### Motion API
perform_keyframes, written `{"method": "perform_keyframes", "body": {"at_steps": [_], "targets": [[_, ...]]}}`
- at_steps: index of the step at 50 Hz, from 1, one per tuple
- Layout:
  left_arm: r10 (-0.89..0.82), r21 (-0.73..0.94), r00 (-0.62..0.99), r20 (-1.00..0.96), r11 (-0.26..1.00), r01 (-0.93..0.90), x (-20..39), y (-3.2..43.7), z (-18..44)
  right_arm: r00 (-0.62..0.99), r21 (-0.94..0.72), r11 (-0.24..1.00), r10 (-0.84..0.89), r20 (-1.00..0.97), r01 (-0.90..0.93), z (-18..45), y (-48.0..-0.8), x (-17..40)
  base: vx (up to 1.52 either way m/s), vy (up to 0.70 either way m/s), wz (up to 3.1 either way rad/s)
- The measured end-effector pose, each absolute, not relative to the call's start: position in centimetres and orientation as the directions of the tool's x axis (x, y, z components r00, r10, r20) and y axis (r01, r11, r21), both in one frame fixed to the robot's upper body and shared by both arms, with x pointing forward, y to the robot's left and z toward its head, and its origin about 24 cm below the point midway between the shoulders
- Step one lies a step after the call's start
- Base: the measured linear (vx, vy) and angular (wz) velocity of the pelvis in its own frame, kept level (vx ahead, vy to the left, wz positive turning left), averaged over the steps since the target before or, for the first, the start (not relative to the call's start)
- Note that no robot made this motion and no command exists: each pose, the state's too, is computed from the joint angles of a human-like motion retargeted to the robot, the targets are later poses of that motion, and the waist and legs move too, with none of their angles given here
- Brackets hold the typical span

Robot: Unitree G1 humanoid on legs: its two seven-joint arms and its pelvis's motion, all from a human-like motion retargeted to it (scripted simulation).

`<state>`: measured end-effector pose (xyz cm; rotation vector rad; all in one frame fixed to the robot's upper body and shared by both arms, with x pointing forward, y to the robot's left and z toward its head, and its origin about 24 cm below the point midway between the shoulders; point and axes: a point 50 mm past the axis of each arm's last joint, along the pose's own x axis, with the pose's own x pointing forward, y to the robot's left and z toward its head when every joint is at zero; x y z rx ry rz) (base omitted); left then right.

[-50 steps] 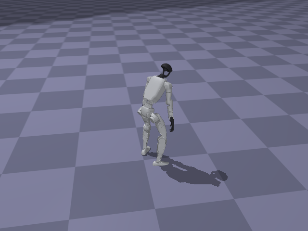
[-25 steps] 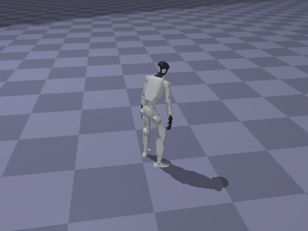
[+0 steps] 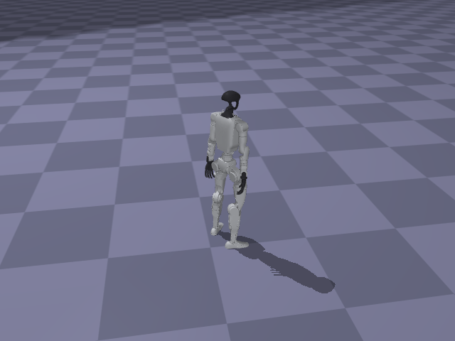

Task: Upper body actions

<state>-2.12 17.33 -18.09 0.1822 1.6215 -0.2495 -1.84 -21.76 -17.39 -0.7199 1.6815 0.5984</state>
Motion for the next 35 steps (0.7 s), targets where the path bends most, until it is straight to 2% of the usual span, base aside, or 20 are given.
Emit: {"method": "perform_keyframes", "body": {"at_steps": [5, 12, 24, 35], "targets": [[-0.069, -0.093, -0.096, -0.993, 0.955, 0.28, -2.4, 17.3, -18.0, -0.064, -0.064, 0.661, -0.169, -0.984, -0.748, -17.5, -21.9, -1.2, 0.02, 0.02, 0.22], [-0.077, -0.102, -0.093, -0.993, 0.949, 0.298, -2.2, 17.6, -18.0, -0.104, -0.02, 0.632, -0.159, -0.982, -0.775, -17.4, -22.5, -0.8, 0.0, 0.0, 0.03], [-0.087, -0.105, -0.093, -0.992, 0.972, 0.209, -2.7, 17.6, -18.0, -0.044, -0.065, 0.548, -0.183, -0.982, -0.834, -17.5, -22.1, 0.3, 0.0, 0.0, 0.0], [-0.083, -0.1, -0.092, -0.992, 0.973, 0.206, -2.1, 18.1, -17.9, -0.07, -0.031, 0.573, -0.153, -0.986, -0.819, -17.4, -22.3, 0.7, 0.0, 0.0, 0.0]]}}
